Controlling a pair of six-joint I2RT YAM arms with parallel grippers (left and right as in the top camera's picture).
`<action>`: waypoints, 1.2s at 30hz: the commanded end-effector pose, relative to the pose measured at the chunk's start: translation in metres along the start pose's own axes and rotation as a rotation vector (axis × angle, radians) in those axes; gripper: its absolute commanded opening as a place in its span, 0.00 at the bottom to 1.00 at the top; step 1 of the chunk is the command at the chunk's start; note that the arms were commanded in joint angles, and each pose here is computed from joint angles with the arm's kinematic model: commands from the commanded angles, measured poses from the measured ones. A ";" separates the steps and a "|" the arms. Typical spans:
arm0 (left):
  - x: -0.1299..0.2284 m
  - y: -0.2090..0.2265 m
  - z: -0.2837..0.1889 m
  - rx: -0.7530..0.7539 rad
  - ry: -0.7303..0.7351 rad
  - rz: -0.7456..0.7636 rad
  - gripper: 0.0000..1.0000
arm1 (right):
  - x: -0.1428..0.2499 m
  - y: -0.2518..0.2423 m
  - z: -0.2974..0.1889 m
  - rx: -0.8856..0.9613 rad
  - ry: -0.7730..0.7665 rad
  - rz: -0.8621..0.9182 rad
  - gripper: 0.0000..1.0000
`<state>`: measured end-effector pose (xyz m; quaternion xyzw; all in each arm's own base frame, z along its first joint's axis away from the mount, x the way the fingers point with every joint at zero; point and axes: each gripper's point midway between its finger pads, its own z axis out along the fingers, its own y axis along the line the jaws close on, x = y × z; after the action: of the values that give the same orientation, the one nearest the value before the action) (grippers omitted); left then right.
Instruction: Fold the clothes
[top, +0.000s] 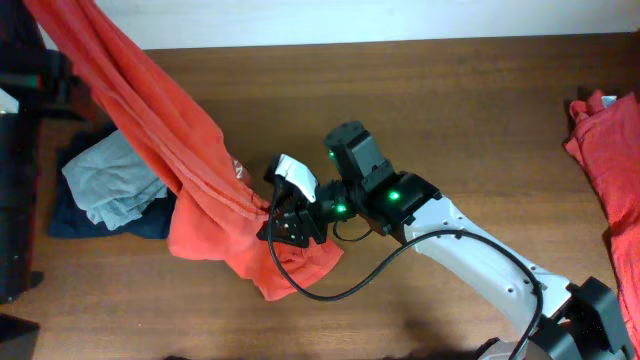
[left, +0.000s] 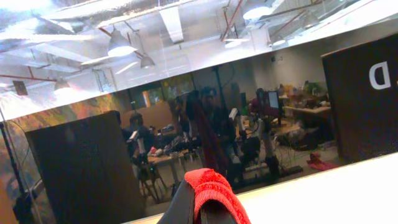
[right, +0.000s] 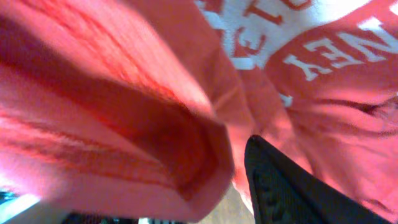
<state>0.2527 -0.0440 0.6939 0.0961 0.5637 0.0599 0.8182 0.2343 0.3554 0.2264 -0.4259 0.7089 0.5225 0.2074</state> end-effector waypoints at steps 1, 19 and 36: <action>-0.014 0.009 -0.008 -0.030 -0.038 -0.014 0.01 | -0.002 0.017 0.000 -0.087 -0.004 -0.032 0.52; -0.011 0.008 -0.008 -0.027 -0.026 -0.012 0.01 | -0.011 0.020 -0.009 -0.121 -0.034 0.039 0.04; 0.056 -0.011 0.001 0.030 0.226 0.033 0.00 | -0.124 0.102 -0.332 1.100 -0.619 -0.029 0.04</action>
<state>0.2719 -0.0439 0.6442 0.1144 0.6442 0.0786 0.7522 0.2845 0.1885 0.4059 -0.2028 0.8128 0.3046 0.4532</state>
